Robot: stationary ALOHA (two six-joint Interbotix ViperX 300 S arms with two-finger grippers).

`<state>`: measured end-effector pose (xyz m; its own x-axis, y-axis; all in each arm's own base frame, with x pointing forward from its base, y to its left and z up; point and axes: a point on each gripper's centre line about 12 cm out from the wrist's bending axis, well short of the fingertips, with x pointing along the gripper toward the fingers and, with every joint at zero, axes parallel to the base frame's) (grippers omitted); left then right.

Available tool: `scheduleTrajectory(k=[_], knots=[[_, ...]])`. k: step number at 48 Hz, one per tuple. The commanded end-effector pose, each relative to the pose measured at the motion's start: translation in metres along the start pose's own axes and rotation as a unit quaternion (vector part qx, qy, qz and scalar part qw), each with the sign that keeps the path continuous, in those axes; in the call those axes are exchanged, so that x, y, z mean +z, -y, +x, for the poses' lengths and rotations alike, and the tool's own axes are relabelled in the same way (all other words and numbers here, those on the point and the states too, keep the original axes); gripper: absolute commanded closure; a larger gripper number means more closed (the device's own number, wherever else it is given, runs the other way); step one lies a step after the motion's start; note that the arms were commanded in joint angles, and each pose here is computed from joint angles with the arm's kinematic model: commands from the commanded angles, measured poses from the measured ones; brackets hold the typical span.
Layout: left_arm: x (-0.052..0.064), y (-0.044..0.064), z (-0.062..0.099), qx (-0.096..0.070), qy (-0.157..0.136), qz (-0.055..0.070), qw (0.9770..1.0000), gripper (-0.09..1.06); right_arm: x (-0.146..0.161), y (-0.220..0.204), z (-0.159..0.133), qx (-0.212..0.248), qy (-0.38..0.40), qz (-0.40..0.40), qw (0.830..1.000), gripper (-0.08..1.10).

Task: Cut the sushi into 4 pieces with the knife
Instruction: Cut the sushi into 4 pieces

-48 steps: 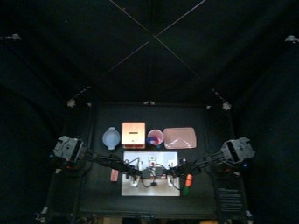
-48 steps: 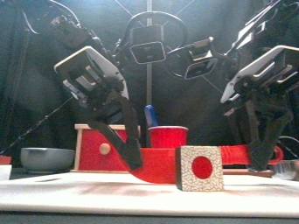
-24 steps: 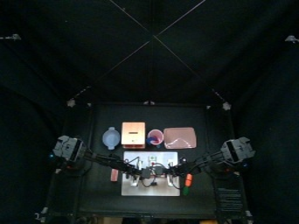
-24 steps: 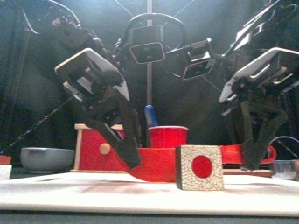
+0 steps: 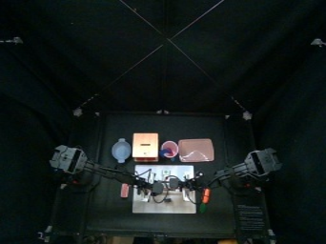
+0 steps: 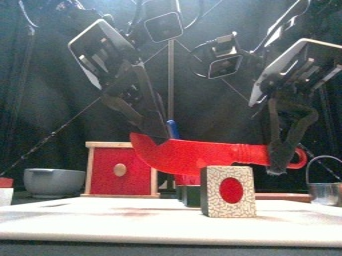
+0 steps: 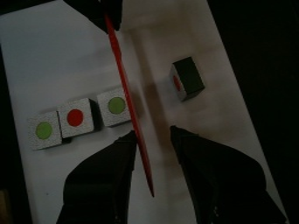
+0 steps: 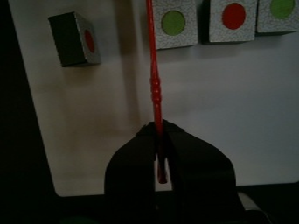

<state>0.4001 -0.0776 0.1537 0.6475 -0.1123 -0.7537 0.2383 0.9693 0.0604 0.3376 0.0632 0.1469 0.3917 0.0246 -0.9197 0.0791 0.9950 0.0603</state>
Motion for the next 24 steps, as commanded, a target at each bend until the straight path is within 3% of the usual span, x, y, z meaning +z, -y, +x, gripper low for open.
scheduleTrajectory(k=[1, 12, 18, 24], knots=[[0.015, -0.001, -0.019, 0.002, 0.033, 0.001, 0.9995, 0.22, 0.005, 0.002, -0.023, 0.005, 0.020, 0.010, 1.000, 0.75], [0.012, -0.004, -0.043, 0.006, 0.050, -0.005, 0.9987, 0.22, -0.010, 0.006, -0.049, 0.005, 0.007, 0.020, 1.000, 0.75], [0.005, -0.009, -0.059, 0.009, 0.061, -0.021, 0.9979, 0.22, -0.023, 0.008, -0.061, 0.011, -0.009, 0.034, 0.999, 0.75], [0.003, -0.015, -0.075, 0.013, 0.093, -0.046, 0.9945, 0.22, -0.038, 0.009, -0.075, 0.023, -0.016, 0.046, 0.999, 0.74]])
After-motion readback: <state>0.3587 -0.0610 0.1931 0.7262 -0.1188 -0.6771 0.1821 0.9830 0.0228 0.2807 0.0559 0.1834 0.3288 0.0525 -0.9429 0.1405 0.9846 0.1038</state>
